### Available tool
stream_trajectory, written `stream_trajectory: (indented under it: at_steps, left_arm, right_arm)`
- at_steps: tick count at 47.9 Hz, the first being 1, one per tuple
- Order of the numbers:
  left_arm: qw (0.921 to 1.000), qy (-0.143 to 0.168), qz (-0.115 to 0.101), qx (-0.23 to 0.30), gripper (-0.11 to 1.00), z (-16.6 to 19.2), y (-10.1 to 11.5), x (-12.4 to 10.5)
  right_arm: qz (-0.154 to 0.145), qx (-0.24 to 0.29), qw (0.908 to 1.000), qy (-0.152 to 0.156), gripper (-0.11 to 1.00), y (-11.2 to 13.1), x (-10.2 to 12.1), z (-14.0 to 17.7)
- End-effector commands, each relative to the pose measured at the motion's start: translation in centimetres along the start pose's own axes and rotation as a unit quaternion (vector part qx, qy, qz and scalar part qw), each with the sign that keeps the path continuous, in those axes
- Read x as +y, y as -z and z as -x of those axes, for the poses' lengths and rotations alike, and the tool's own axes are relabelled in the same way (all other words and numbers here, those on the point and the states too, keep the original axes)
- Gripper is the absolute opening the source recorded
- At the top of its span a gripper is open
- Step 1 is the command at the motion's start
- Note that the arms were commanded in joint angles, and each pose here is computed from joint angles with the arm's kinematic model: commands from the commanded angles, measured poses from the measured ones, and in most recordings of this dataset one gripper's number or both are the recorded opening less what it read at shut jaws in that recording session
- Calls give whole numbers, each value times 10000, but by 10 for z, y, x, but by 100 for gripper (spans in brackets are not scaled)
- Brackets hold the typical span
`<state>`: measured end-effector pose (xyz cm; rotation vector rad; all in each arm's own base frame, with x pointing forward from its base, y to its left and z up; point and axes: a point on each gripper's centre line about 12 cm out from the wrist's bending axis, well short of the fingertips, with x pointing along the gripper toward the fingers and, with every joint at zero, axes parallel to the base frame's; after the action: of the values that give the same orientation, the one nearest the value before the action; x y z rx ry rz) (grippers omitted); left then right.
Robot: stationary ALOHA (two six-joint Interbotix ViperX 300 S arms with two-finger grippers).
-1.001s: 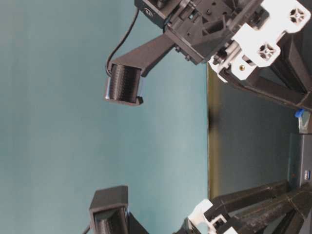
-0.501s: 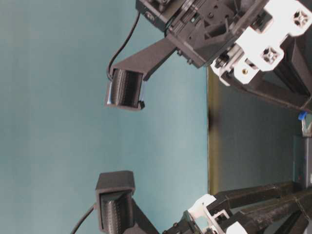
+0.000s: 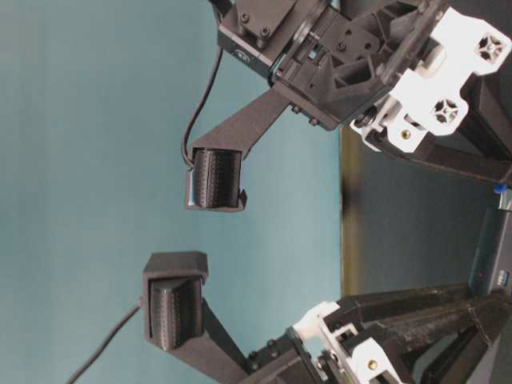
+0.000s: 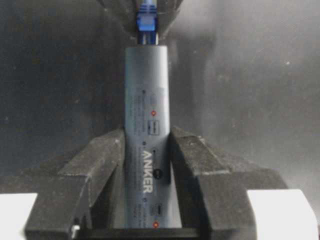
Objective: Insert the LAN cable into the hub.
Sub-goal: 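Push the blue plug with right gripper into the hub port, then hold the plug pressed into the hub with both grippers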
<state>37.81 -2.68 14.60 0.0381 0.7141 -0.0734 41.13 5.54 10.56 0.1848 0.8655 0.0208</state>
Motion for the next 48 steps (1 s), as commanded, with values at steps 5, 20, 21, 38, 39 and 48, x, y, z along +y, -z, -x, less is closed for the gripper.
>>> stream_trajectory:
  at_steps: [5, 20, 21, 38, 39, 48]
  left_arm:
    - [9997, 15, -46, -253, 28, 2, -19, -2]
    - [9991, 22, -38, -430, 28, -2, -23, -2]
    - [9990, 23, -38, -452, 28, -2, -24, -2]
    - [9973, 9, -19, -735, 28, -1, -28, 0]
    - [9973, 3, -14, -728, 28, -1, -28, 1]
    - [9983, -6, 19, -574, 28, -1, -16, 2]
  right_arm:
    - [23, -370, 9993, -35, 13, -19, 0, 2]
    - [-26, -823, 9966, -80, 13, -29, -2, 4]
    - [-33, -846, 9964, -84, 13, -29, -2, 3]
    - [-76, -1032, 9946, -94, 13, -34, -4, 5]
    - [-69, -1032, 9946, -93, 13, -34, -4, 5]
    - [-16, -927, 9957, -72, 13, -31, -5, 6]
